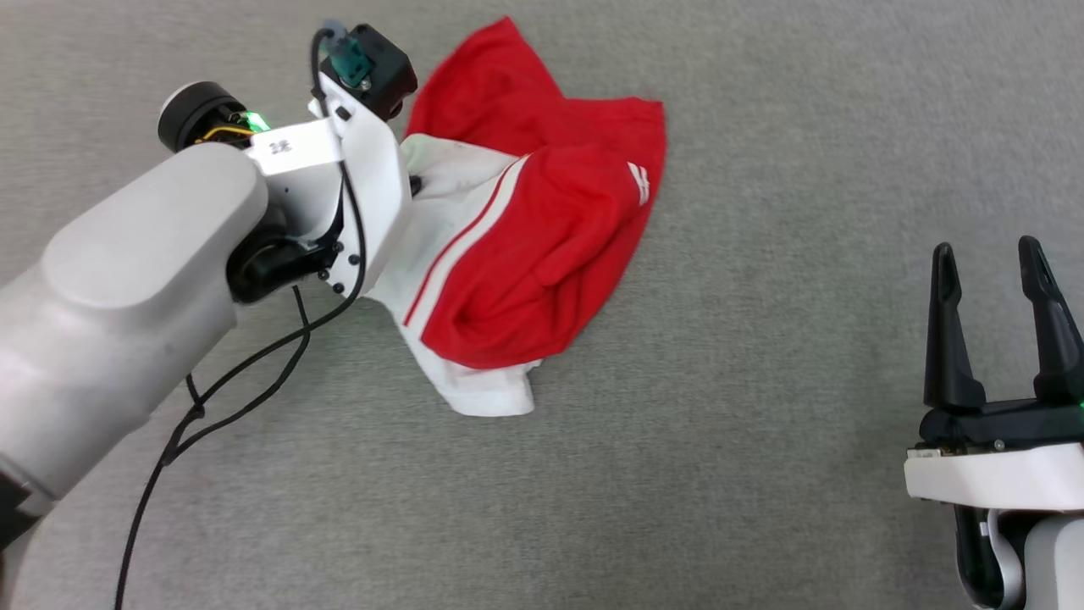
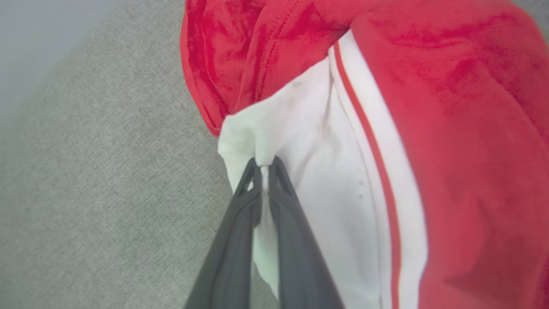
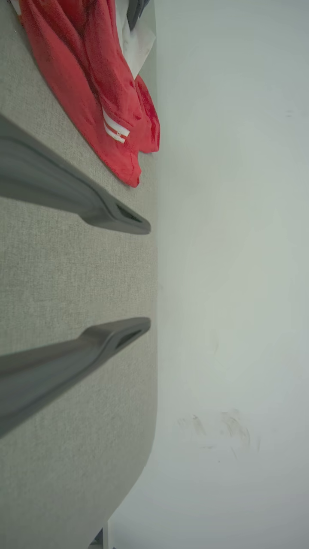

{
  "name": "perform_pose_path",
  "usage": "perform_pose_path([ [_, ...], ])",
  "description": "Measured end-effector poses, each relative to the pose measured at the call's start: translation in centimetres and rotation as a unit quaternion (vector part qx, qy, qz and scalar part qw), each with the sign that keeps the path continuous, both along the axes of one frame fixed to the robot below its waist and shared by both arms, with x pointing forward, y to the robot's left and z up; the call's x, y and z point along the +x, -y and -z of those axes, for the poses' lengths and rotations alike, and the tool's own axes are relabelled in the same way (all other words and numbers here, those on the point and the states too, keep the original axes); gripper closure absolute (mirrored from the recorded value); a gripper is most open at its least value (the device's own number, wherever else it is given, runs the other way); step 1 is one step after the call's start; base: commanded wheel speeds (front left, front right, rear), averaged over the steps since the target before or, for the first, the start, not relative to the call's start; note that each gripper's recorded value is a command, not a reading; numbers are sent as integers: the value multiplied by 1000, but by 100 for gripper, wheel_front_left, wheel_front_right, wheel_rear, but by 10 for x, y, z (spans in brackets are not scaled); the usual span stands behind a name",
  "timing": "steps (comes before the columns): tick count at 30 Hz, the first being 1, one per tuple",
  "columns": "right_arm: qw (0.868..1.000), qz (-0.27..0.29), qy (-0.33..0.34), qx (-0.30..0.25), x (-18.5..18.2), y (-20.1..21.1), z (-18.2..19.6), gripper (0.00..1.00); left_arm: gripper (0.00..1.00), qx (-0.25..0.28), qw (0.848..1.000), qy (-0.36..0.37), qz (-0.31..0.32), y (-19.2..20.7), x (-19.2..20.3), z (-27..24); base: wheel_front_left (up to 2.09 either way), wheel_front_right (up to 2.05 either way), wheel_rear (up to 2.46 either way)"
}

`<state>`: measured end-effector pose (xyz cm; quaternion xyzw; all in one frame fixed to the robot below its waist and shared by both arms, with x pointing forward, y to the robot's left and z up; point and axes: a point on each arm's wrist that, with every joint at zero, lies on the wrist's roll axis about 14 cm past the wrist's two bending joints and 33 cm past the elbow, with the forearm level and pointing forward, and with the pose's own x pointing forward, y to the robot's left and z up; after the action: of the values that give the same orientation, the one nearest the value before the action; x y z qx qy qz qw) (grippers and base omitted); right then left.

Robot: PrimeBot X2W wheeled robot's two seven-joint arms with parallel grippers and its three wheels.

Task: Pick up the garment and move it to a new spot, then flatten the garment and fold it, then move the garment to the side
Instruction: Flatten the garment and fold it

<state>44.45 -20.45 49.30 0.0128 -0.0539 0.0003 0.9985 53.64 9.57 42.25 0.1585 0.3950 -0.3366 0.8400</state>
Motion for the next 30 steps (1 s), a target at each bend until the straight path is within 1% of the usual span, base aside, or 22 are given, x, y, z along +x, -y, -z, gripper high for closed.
perform_pose_path([
  [2,1000,-8,5,3,0,-6,-4,0,100,-16,1000,25,-2,-5,-2,-16,0,0,0],
  [5,1000,-19,10,4,0,-14,-7,0,100,-24,998,54,-21,-28,-6,-33,0,0,0],
  [9,999,-31,17,7,0,-23,-13,0,100,-8,995,74,-73,-75,-18,-41,0,0,0],
  [13,999,-42,22,9,0,-31,-16,0,100,11,990,53,-132,-118,-45,-25,0,0,0],
  [16,999,-44,22,9,-1,-32,-17,0,100,17,984,13,-175,-140,-68,0,0,0,0],
  [20,999,-46,20,9,-2,-33,-15,0,100,29,977,-42,-209,-155,-97,34,0,0,0],
  [23,999,-44,19,8,-3,-32,-16,0,100,27,973,-65,-219,-155,-106,46,0,0,0],
  [24,999,-43,20,7,-4,-31,-16,0,80,25,973,-64,-219,-154,-106,46,0,0,0],
  [25,999,-43,20,7,-5,-31,-17,0,0,25,974,-58,-219,-154,-105,45,0,0,0],
  [30,999,-39,21,6,-12,-28,-20,0,0,15,978,27,-206,-150,-81,18,0,0,0],
])
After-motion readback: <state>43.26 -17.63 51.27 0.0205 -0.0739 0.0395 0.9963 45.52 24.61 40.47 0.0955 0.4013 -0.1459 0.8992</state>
